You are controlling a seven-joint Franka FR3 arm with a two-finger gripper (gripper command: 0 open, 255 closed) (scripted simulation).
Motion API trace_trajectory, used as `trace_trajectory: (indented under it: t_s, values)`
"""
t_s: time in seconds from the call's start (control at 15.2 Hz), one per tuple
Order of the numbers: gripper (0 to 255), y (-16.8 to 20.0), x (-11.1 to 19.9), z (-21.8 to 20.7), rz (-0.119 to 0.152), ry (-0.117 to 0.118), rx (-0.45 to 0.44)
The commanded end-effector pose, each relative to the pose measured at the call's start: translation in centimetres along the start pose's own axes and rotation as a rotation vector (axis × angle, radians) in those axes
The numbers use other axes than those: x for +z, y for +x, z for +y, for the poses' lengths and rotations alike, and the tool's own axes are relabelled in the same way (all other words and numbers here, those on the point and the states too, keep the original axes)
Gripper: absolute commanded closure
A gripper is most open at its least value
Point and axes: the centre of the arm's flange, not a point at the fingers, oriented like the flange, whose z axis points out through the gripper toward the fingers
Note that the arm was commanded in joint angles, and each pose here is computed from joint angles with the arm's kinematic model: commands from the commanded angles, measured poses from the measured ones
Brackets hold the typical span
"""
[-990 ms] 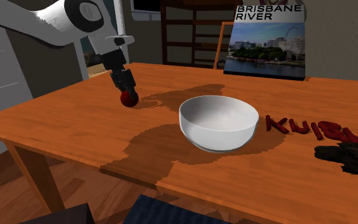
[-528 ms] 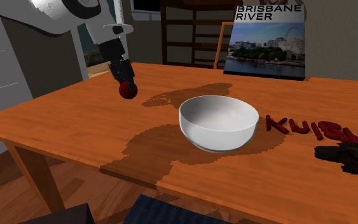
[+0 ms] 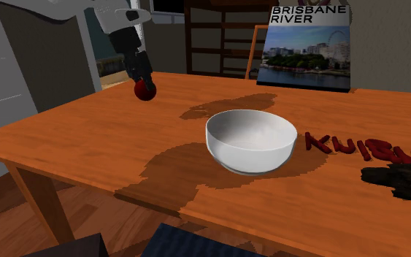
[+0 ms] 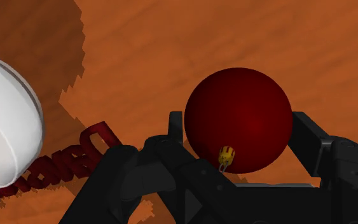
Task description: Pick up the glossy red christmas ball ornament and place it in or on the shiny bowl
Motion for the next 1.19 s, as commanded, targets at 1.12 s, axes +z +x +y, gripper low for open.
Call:
trace_trajectory:
  t_s: [1.12]
  values:
    - [255,2.5,-5.6,6.7,0.0,0.0,0.0]
